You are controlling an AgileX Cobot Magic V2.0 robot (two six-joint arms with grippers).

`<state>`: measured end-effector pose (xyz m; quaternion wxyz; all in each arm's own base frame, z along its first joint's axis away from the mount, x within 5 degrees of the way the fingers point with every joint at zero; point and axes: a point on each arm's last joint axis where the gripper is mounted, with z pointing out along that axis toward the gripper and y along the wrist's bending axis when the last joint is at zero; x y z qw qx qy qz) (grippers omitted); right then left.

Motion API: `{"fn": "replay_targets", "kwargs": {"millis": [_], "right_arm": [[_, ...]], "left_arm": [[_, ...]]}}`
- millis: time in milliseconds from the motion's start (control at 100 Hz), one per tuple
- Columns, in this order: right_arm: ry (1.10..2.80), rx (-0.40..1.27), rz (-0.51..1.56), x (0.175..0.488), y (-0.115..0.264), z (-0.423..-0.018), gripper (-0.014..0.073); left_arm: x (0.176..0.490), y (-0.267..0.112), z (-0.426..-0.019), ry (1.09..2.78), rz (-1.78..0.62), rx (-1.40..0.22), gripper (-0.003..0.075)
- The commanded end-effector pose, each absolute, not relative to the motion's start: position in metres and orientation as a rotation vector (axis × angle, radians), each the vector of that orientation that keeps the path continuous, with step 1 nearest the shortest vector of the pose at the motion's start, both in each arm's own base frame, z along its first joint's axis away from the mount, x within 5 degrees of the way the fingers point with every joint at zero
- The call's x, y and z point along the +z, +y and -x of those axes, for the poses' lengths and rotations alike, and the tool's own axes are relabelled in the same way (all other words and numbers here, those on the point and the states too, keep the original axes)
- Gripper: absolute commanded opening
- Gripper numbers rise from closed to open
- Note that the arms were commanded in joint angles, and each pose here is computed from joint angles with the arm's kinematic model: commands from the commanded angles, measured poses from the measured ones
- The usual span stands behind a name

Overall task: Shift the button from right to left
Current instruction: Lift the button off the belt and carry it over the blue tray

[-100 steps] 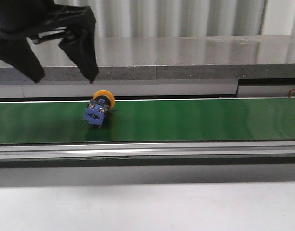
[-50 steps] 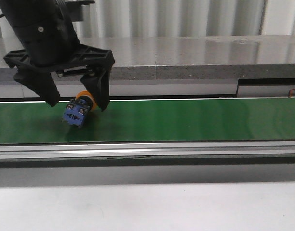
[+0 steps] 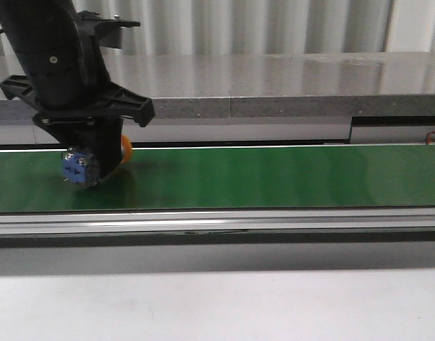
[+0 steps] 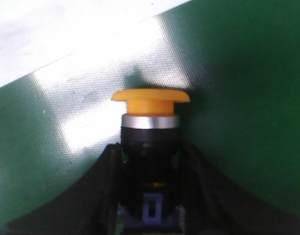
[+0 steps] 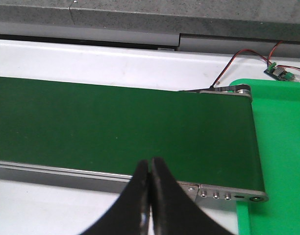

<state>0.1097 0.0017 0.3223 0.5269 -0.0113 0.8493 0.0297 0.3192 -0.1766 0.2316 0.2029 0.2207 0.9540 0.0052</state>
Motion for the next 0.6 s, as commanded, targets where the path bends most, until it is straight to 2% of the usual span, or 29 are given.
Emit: {"fn": "replay_targets", "kwargs": {"millis": [0, 150, 290, 440, 590], "right_arm": [[1.947, 0.049, 0.016, 0.335, 0.000, -0.111, -0.0067], [1.947, 0.049, 0.016, 0.335, 0.000, -0.111, -0.0067], [1.948, 0.049, 0.017, 0.335, 0.000, -0.111, -0.0067], [1.949, 0.050, 0.017, 0.335, 0.000, -0.111, -0.0067], [1.949, 0.050, 0.017, 0.335, 0.000, -0.111, -0.0067]], "left_arm": [[0.267, -0.170, -0.316, 2.567, -0.581, 0.015, -0.0020], [0.307, -0.156, -0.301, 2.465, -0.533, -0.007, -0.0020], [0.339, -0.125, -0.292, 2.399, -0.430, 0.016, -0.0020], [0.354, -0.072, -0.290, 2.427, -0.254, 0.139, -0.0020], [0.352, -0.015, -0.300, 2.450, -0.114, 0.283, -0.0020]]}}
